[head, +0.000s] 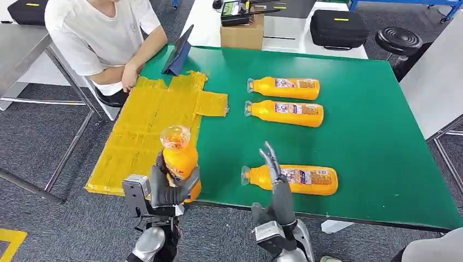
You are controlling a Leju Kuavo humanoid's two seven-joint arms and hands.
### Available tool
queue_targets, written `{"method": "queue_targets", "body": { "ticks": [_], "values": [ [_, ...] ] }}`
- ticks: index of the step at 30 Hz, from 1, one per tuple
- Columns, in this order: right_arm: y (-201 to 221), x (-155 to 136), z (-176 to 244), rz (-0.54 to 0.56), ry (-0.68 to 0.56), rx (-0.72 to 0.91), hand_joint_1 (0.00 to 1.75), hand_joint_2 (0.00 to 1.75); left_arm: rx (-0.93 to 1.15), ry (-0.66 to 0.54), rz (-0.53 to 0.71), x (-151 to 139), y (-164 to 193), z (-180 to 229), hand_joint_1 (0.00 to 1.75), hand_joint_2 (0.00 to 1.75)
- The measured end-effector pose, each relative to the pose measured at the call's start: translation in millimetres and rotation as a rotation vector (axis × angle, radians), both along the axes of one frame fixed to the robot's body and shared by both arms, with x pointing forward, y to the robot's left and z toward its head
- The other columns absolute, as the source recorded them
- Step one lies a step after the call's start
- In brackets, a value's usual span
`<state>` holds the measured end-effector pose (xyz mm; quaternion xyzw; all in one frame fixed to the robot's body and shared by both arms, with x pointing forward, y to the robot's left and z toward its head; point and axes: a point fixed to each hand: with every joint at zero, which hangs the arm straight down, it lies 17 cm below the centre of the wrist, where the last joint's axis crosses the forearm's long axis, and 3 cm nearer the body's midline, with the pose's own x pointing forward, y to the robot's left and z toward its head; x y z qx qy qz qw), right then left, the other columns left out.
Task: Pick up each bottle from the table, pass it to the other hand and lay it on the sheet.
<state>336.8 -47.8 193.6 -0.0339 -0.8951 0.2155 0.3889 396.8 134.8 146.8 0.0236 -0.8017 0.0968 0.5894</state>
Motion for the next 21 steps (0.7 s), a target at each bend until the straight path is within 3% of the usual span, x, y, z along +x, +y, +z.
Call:
{"method": "queue_targets", "body": {
  "ticks": [4, 8, 14, 15, 21],
  "values": [
    [-41, -2, 33, -0.154, -0.11, 0.064, 0.0, 0.0, 0.27, -0.097, 0.093, 5, 10, 17, 1.75, 1.75],
    [-67, -1, 48, -0.22, -0.133, 0.113, 0.0, 0.0, 0.518, -0.154, 0.127, 15, 6, 26, 1.75, 1.75],
    [-61, 3, 48, -0.163, -0.083, 0.159, 0.0, 0.0, 0.758, 0.006, 0.075, 55, -3, -11, 1.75, 1.75],
    [-58, 3, 48, -0.145, -0.072, 0.167, 0.0, 1.75, 0.814, 0.027, 0.064, 62, -5, -16, 1.75, 1.75],
    [-37, 6, 38, -0.046, 0.008, 0.188, 0.0, 1.75, 1.214, 0.195, -0.031, 103, -12, -67, 1.75, 1.75]
  ]
}}
